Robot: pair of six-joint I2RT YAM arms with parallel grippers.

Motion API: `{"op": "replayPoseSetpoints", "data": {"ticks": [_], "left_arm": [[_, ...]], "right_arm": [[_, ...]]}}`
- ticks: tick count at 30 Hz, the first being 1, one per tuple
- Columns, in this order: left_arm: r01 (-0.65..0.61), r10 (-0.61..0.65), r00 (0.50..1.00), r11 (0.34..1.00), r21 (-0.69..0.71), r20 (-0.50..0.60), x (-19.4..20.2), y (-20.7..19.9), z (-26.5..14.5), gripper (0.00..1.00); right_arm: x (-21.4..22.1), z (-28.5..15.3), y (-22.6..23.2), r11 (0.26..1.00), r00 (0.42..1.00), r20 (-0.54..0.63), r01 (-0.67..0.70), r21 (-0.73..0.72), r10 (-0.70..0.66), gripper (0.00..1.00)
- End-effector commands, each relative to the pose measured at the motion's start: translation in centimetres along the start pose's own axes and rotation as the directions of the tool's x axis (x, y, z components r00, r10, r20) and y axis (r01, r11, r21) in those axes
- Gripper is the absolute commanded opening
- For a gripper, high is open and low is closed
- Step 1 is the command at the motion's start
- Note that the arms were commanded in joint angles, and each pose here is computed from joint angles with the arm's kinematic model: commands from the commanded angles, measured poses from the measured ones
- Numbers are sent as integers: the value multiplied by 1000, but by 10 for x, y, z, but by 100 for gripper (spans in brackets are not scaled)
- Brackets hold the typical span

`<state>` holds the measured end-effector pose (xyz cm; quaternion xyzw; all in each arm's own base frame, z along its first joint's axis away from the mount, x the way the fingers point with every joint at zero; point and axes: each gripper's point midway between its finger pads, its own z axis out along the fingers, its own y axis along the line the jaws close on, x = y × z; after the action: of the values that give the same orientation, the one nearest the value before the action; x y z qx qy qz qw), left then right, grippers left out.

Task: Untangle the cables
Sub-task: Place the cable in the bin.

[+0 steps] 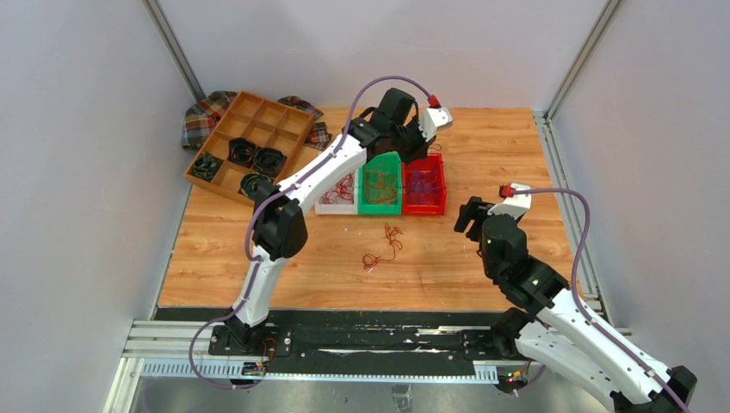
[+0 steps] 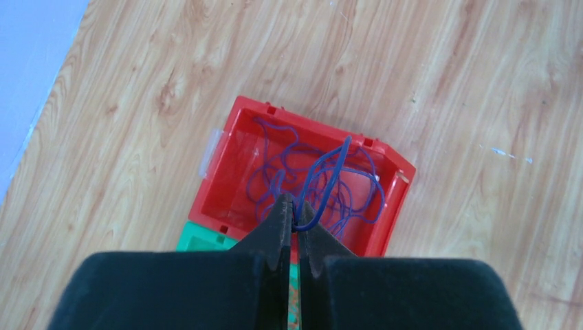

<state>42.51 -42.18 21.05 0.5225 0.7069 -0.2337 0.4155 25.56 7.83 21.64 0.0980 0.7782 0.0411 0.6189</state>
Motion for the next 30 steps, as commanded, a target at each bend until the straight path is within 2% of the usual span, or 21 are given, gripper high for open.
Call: {"op": "replayPoseSetpoints", "data": {"ticks": [1,14,15,19,22,27,30], "left_arm": [[-27,30,997,999,-32,74,-15,3,23,0],[-44,41,998,997,-70,-48,50,8,61,0],[-43,39,998,997,-69,-57,52,8,62,3],[-62,58,992,998,-26,-112,56,2,58,35],[-77,77,985,997,6,-157,53,-2,43,50],[-154,161,970,987,55,-183,40,-12,1,68],[-172,188,964,980,99,-187,40,-22,-25,70]], "right_arm": [[-3,0,-9,999,1000,14,-14,39,14,69],[-4,0,-10,999,1000,17,-1,40,0,68],[-4,0,-10,999,1000,17,0,41,0,68],[-8,-1,-9,999,1000,22,1,38,-2,68],[-11,-1,-10,999,1000,26,5,37,-6,68],[-16,-2,-9,1000,999,32,3,29,-4,68],[-19,-2,-6,1000,1000,31,2,22,-3,68]]}}
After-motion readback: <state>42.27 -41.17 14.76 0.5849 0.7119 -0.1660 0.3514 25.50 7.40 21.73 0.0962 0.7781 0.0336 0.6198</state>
